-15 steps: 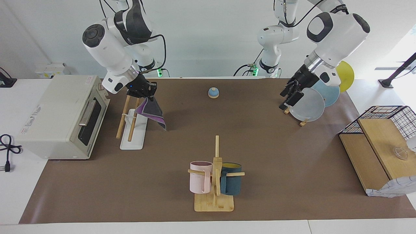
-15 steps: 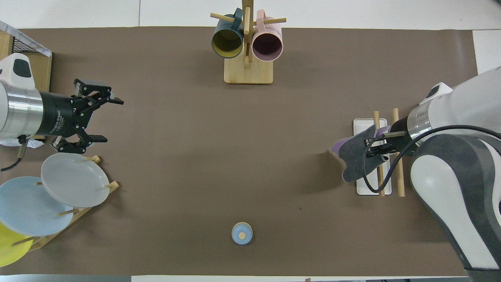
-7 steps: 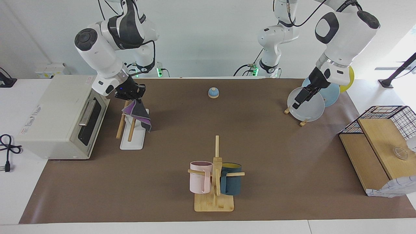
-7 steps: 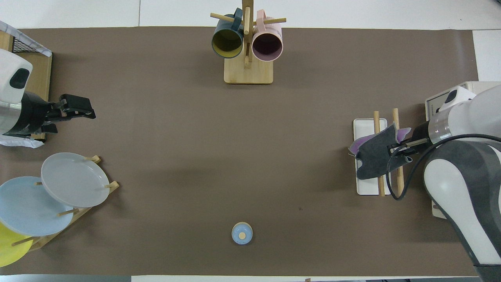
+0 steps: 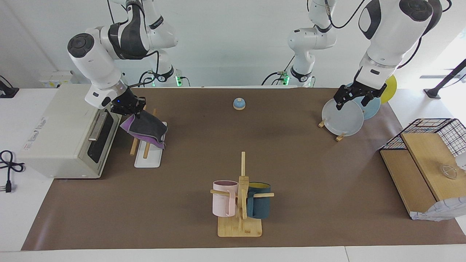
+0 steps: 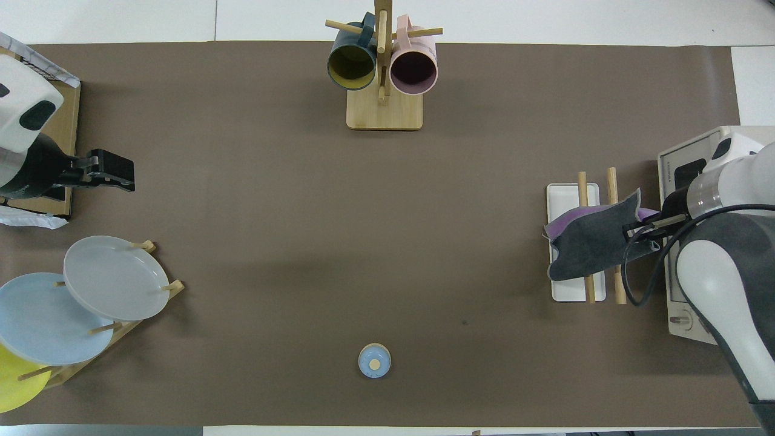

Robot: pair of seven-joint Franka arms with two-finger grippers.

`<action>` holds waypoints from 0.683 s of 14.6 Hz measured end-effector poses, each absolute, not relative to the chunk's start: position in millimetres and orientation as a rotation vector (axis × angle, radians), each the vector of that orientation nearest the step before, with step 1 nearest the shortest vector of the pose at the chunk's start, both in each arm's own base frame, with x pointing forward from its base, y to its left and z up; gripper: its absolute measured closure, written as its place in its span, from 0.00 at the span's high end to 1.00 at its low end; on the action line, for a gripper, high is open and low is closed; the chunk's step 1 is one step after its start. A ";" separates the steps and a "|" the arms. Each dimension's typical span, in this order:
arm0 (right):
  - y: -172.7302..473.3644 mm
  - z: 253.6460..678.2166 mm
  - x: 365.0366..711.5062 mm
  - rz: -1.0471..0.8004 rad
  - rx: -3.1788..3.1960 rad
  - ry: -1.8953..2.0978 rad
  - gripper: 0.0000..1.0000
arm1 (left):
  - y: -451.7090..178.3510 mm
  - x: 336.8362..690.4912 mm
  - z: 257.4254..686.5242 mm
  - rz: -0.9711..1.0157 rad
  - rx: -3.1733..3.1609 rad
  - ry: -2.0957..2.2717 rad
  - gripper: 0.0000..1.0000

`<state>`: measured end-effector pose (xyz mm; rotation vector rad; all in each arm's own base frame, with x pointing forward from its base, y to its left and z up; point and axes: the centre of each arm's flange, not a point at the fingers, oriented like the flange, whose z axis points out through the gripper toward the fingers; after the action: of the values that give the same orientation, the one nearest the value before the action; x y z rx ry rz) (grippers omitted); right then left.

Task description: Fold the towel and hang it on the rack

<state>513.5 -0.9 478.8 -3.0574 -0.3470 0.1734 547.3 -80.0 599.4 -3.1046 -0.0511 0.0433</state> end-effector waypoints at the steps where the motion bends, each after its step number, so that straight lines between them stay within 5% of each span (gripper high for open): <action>1: -4.5 477.2 512.5 0.180 -3.063 -0.345 0.02 | -78.7 547.4 598.5 0.049 -3.104 -0.037 1.00; 10: -43.2 449.7 491.3 0.186 -3.050 -0.434 0.02 | -78.4 550.3 594.5 0.065 -3.160 -0.039 1.00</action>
<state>491.3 -43.2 449.7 -3.0497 -0.4344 0.1859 550.3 -78.4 594.5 -3.1601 -0.0390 0.0648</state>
